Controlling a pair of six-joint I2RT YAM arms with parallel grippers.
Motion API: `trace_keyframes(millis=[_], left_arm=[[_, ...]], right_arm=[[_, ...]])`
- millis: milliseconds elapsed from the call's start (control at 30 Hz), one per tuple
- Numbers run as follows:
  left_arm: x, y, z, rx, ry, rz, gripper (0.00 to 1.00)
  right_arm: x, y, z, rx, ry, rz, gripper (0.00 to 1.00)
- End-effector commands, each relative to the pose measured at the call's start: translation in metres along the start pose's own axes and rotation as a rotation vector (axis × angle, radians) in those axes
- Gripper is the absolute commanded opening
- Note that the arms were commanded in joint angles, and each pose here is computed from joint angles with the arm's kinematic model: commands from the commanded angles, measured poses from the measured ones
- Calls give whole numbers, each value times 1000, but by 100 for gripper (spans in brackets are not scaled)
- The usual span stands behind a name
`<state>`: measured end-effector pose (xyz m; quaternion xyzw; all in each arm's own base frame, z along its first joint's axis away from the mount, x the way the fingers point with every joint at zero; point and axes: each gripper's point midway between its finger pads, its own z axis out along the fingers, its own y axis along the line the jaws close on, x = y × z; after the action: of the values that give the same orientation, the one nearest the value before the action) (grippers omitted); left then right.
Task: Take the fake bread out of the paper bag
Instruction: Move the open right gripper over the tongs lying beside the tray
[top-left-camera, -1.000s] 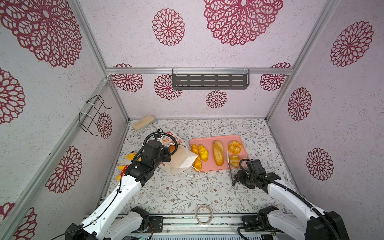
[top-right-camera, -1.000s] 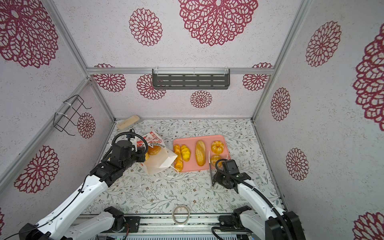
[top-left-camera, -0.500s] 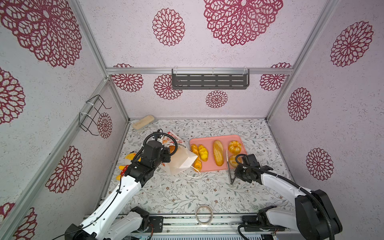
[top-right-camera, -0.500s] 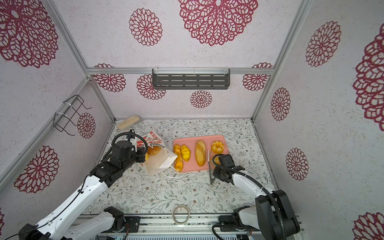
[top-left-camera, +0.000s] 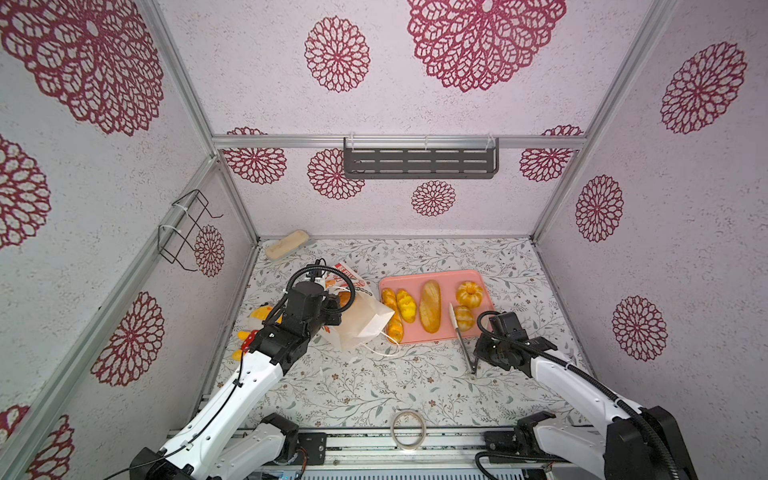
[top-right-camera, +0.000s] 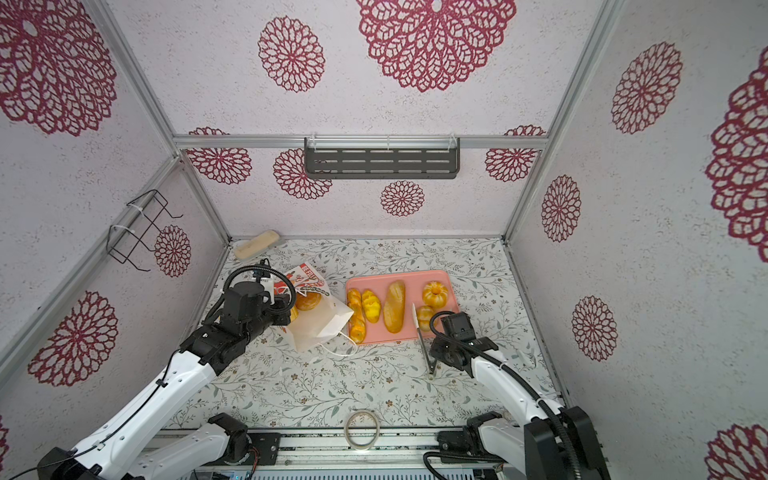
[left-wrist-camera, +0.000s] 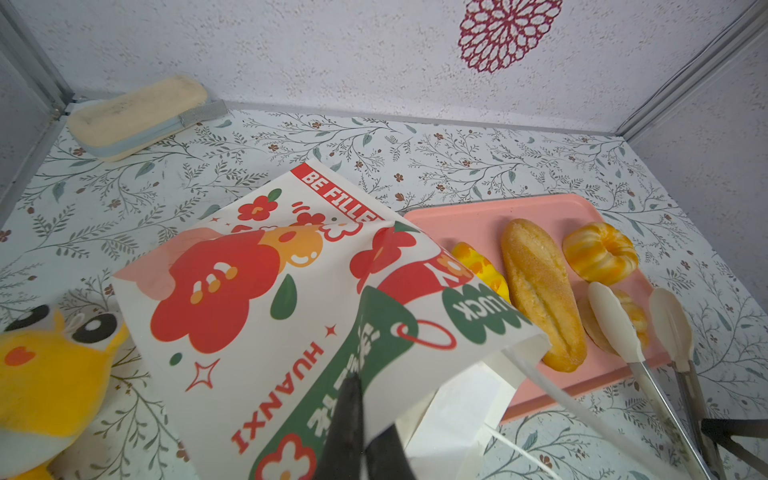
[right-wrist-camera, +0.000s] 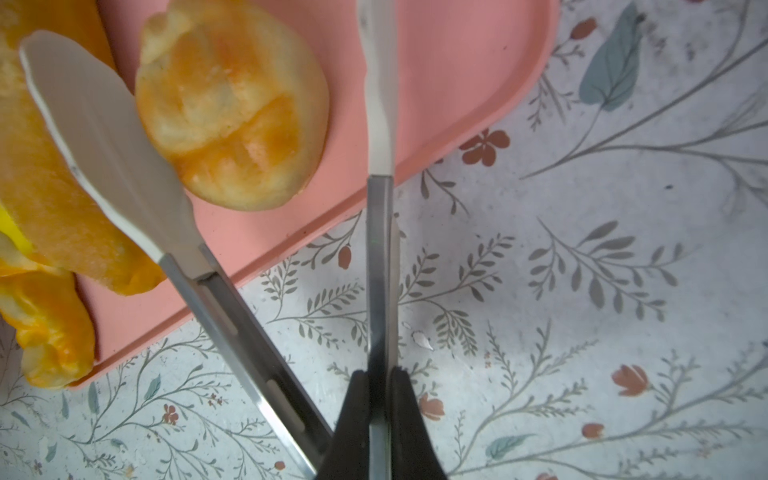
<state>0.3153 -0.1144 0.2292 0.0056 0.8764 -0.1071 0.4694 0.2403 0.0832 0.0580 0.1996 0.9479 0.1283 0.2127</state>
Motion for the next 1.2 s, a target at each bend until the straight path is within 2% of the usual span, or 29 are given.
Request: trace_keyframes(millis=[0, 200, 433, 600, 667, 833, 933, 967, 1000, 1033, 1100, 1167], left_arm=[[4, 2, -2, -6, 12, 15, 0], [4, 0, -2, 3, 13, 4, 0], [4, -1, -2, 9, 14, -3, 0], [6, -1, -3, 13, 13, -13, 0], [6, 0, -5, 13, 8, -15, 0], [7, -1, -7, 20, 10, -29, 0], [8, -1, -8, 25, 13, -32, 0], [8, -1, -8, 25, 13, -33, 0], [8, -1, -7, 25, 14, -31, 0], [8, -2, -7, 26, 14, -31, 0], [7, -2, -7, 28, 10, -29, 0], [6, -3, -7, 31, 5, -32, 0]], right_arm=[[-14, -1, -19, 0, -60, -8, 0], [-46, -15, -47, 16, -128, 10, 0], [-105, -59, -52, 138, -185, 13, 0], [-157, -105, -35, 275, -216, 5, 0], [-172, -119, -24, 296, -200, 41, 0], [-207, -133, 2, 338, -221, 89, 0], [-234, -128, 7, 330, -251, 72, 0], [-241, -125, 9, 325, -250, 57, 7], [-245, -124, 10, 329, -243, 49, 27], [-249, -121, 10, 321, -236, 42, 39], [-253, -113, 10, 284, -217, 31, 52], [-249, -112, 9, 280, -201, 44, 60]])
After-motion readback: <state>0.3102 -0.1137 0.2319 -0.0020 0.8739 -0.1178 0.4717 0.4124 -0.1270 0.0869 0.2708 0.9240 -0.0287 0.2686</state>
